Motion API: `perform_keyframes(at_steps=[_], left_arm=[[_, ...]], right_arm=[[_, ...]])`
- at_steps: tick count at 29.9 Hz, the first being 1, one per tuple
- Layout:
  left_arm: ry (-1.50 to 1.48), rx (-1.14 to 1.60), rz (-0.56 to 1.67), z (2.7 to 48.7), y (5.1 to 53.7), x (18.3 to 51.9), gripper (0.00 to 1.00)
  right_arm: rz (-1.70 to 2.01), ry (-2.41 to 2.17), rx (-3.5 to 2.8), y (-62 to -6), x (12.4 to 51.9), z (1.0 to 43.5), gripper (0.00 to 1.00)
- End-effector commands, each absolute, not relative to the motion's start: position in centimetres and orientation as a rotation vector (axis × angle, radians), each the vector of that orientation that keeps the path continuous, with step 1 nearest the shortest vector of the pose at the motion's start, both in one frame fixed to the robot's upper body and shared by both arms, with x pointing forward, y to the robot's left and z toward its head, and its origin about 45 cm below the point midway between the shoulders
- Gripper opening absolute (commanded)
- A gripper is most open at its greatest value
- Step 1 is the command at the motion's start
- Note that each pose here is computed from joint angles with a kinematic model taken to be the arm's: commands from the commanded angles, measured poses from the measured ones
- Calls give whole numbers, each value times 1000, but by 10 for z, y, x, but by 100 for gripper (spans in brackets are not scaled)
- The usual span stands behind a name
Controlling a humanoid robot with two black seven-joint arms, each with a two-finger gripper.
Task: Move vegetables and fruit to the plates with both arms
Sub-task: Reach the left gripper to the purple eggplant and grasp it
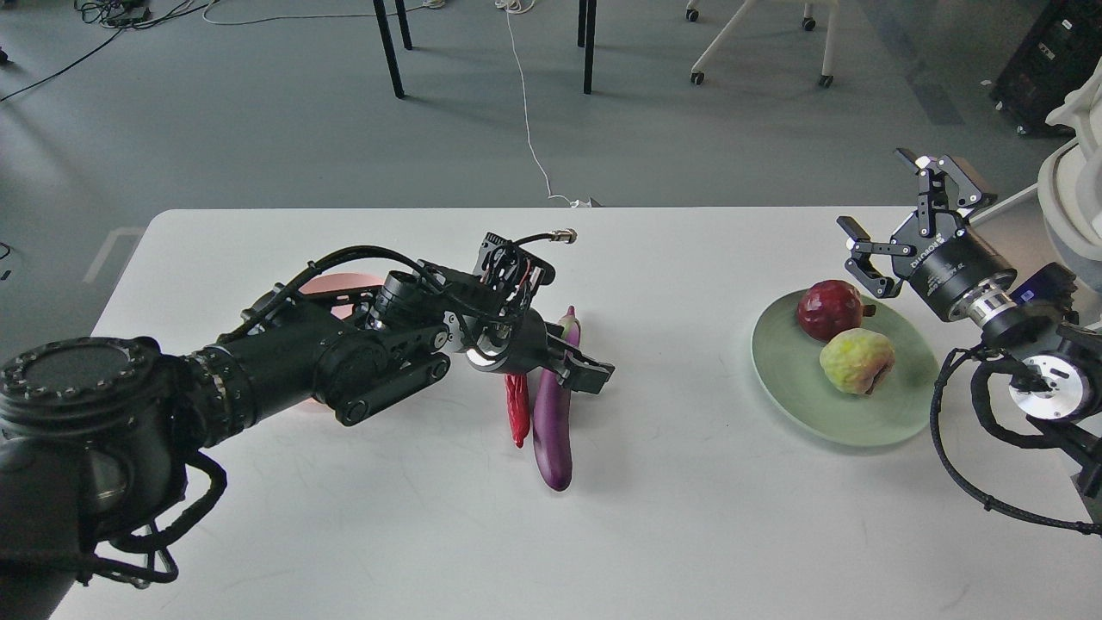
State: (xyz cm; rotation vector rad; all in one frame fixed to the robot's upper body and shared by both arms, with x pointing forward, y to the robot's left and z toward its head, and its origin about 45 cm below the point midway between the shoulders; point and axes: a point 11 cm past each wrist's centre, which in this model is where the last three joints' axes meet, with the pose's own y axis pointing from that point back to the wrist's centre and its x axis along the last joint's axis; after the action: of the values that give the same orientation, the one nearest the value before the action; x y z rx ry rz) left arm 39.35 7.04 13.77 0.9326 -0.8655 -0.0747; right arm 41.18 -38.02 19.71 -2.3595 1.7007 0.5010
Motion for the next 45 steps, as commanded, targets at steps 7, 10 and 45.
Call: perform_keyframes(at_steps=[7, 10, 45], left_arm=[[-862, 937, -65, 138, 76, 396, 98], [-863, 940, -63, 138, 78, 397, 98], [-846, 954, -66, 132, 76, 390, 9]], right_arm=[[504, 1700, -2366, -380, 411, 196, 97], [506, 1699, -2367, -379, 410, 195, 97], [501, 1702, -2363, -380, 411, 196, 97]])
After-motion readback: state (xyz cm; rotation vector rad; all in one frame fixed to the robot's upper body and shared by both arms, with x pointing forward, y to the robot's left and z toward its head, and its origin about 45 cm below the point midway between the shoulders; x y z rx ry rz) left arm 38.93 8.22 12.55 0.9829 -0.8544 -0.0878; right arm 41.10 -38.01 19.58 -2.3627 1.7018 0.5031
